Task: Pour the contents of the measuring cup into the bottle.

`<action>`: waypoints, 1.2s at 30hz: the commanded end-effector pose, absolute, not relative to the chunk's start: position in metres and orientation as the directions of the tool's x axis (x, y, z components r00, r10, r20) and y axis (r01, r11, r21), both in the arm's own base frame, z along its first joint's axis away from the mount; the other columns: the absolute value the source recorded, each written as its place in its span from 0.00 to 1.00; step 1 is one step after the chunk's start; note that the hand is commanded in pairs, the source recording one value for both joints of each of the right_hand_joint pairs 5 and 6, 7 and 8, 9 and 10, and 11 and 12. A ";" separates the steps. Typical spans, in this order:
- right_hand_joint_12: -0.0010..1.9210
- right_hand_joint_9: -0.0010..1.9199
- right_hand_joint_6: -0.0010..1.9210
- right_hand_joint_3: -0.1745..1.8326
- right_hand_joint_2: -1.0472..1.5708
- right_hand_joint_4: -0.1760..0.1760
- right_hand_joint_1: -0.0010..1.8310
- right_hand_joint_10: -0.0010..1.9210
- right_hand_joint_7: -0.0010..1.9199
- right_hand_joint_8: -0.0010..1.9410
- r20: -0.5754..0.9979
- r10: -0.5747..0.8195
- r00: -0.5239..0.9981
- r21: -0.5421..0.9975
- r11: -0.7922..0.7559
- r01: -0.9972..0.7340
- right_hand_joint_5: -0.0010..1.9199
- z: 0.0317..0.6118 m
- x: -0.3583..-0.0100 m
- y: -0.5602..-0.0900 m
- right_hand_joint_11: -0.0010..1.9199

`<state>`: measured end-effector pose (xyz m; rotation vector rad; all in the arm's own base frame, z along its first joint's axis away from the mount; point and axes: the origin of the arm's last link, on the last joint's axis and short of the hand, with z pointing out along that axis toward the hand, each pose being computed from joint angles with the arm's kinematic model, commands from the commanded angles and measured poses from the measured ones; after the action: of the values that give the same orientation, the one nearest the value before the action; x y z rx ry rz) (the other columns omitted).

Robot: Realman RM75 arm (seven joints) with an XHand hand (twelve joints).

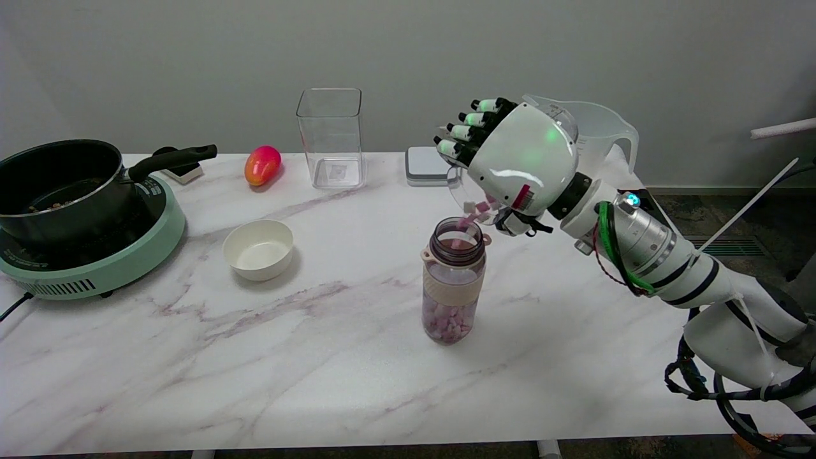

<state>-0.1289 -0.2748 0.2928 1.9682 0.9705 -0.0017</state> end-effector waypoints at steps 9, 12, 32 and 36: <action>0.67 0.76 0.86 0.28 0.87 0.50 0.77 0.76 0.83 0.82 -0.371 0.628 0.684 0.723 -0.268 0.637 0.87 0.293 -0.129 -0.275 0.67; 0.67 0.76 0.86 0.28 0.87 0.50 0.77 0.76 0.83 0.82 -0.376 0.630 0.679 0.720 -0.263 0.643 0.86 0.293 -0.129 -0.275 0.67; 0.67 0.76 0.86 0.28 0.87 0.50 0.77 0.76 0.83 0.82 -0.385 0.638 0.667 0.708 -0.259 0.657 0.86 0.292 -0.127 -0.276 0.67; 0.67 0.76 0.87 0.28 0.87 0.50 0.77 0.76 0.83 0.82 -0.390 0.644 0.658 0.701 -0.256 0.666 0.87 0.291 -0.126 -0.276 0.67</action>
<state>-0.1275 -0.2756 0.2923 1.9604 0.9946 -0.0164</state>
